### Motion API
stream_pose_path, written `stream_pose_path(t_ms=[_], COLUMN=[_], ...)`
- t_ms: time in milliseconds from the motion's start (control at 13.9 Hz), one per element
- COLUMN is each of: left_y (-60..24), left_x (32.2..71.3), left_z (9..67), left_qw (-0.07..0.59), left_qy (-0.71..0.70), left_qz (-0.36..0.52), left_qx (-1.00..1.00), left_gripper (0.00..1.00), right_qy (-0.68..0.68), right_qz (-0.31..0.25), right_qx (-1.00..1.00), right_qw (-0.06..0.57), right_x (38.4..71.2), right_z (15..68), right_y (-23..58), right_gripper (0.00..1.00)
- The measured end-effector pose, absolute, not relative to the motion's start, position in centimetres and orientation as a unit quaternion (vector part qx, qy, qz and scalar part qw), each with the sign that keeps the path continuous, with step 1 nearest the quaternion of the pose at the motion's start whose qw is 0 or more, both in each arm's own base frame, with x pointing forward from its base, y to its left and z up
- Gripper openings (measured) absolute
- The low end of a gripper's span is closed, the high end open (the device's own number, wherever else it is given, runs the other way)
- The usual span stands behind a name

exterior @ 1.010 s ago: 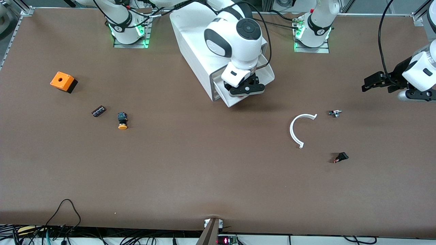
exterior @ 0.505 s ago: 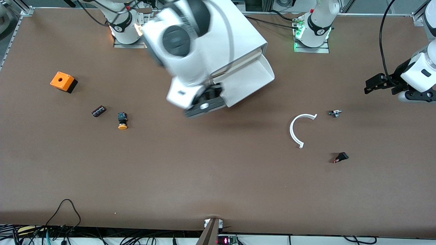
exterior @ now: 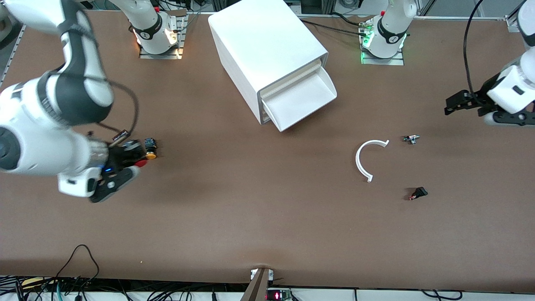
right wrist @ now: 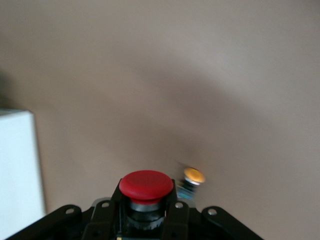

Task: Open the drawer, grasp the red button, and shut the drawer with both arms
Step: 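Lift the red button out with the right gripper while the left gripper reaches the drawer, then place the red button on the table while the left gripper pushes the drawer shut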

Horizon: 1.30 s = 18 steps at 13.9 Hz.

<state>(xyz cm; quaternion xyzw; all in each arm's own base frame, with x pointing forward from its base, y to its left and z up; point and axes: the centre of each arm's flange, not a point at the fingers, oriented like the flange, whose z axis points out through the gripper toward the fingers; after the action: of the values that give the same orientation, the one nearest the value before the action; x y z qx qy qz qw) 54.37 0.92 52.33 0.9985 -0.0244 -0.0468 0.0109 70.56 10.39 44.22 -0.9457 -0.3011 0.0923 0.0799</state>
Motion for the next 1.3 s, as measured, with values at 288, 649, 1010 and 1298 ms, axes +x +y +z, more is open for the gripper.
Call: stream_pose_path(t_ms=[288,649,1010,1298], left_y=[-9.8,-20.2,-29.9,-35.0], left_x=[54.9,52.6,48.3,44.8], left_z=[43.7,34.5,27.3,26.5], left_qw=[0.021,0.019,0.022,0.013], left_qy=[-0.067,0.108,0.233,0.287], left_qz=[-0.111,-0.084,-0.076,-0.093], left_qx=[0.991,0.990,0.969,0.953], left_gripper=[1.00,1.00,1.00,1.00], right_qy=[-0.340,-0.379,-0.387,-0.387], right_qz=[0.092,0.064,0.047,0.031], right_qx=[-0.934,-0.923,-0.921,-0.922], right_qw=[0.057,0.018,0.001,0.003], right_x=[71.3,68.9,64.4,61.9], right_z=[36.8,27.0,21.7,18.8], right_y=[2.3,-5.4,-9.0,-10.1], right_gripper=[0.33,0.33,0.33,0.33])
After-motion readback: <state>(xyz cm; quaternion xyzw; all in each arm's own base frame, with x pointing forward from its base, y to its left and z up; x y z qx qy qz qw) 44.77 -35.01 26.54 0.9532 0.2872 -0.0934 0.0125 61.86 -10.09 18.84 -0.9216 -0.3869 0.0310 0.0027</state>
